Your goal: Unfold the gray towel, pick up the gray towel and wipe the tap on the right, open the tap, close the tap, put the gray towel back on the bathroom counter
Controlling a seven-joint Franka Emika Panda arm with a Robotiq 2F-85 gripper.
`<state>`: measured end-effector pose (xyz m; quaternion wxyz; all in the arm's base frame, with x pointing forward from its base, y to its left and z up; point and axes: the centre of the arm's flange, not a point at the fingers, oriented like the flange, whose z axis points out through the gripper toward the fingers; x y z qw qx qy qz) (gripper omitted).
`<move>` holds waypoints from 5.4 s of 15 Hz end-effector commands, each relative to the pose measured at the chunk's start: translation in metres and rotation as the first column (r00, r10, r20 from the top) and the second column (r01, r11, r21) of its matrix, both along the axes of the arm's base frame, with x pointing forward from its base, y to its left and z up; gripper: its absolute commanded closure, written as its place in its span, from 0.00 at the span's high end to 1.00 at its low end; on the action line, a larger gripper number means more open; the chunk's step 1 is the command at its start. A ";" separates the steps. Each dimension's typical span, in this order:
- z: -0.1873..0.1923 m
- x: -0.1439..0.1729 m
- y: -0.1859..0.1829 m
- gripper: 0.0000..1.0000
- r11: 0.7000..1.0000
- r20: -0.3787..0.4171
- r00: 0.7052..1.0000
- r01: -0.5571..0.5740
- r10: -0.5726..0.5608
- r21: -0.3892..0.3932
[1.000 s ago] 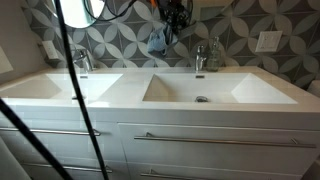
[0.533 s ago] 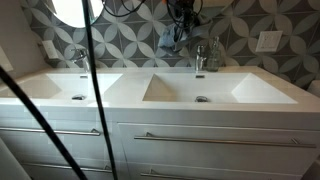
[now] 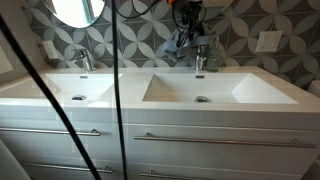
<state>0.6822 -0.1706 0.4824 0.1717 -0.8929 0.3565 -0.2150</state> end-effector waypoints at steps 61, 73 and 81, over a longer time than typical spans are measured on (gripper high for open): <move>-0.025 0.064 -0.009 0.05 0.955 -0.236 0.938 0.205 -0.254 -0.215; -0.047 0.089 0.005 0.05 0.967 -0.054 0.982 0.170 -0.183 -0.191; -0.035 0.072 -0.005 0.05 0.930 -0.204 0.935 0.225 -0.290 -0.289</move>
